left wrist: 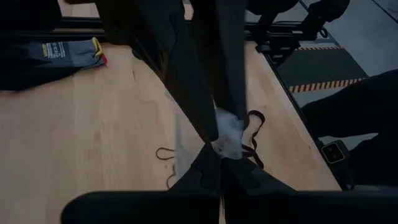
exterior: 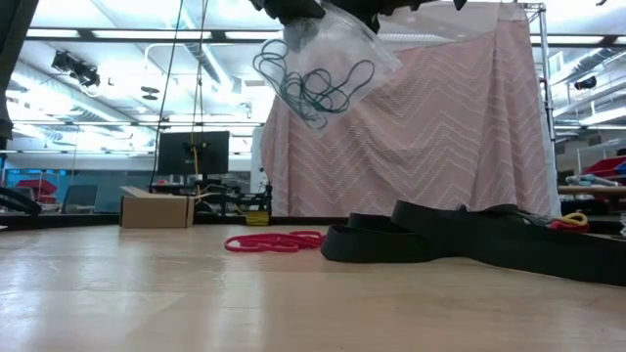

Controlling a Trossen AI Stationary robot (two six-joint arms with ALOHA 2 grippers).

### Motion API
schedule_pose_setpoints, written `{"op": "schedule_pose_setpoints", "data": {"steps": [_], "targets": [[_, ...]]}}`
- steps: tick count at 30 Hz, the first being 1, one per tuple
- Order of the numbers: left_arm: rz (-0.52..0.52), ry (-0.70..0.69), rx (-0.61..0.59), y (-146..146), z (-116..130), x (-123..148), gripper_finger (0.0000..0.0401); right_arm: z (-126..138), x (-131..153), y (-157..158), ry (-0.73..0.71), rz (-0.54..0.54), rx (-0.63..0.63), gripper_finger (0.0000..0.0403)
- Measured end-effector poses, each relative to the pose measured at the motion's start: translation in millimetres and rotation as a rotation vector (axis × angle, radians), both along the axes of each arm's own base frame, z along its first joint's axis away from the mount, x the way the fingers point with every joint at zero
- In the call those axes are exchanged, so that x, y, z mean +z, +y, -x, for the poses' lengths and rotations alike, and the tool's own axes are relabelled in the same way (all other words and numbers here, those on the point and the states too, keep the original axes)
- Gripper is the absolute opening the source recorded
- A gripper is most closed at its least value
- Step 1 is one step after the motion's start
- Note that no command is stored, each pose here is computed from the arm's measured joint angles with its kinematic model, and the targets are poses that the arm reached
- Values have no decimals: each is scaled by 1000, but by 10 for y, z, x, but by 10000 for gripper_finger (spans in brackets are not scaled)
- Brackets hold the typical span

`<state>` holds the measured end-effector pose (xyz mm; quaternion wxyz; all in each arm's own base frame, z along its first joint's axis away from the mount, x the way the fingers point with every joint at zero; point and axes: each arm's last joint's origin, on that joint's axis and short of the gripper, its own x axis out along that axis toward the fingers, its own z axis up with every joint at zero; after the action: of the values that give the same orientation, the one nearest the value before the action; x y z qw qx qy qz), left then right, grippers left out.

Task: Sort rubber bands
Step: Close the transparent zip bag

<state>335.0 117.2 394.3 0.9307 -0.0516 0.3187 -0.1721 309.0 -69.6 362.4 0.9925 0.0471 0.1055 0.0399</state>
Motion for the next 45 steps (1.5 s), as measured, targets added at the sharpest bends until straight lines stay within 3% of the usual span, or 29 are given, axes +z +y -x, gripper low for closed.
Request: {"op": "schedule_pose_setpoints", "data": {"steps": [8,15,27,32,38,45], "targets": [[-8,-11,5,-14,36,120,0,9,-19,-2,17,-5,-13,5],[-101,-17,45,1,137,329,0,11,-36,-4,9,-22,-12,4],[-171,-1,88,-7,92,314,4,2,-63,-2,16,-49,-2,3],[-176,-8,69,-40,80,319,35,4,-67,-5,18,-57,12,2],[-103,78,42,-76,145,262,93,-3,-91,-6,28,-66,26,0],[-133,47,79,-54,108,286,154,1,-94,-3,34,-75,37,0]]}}
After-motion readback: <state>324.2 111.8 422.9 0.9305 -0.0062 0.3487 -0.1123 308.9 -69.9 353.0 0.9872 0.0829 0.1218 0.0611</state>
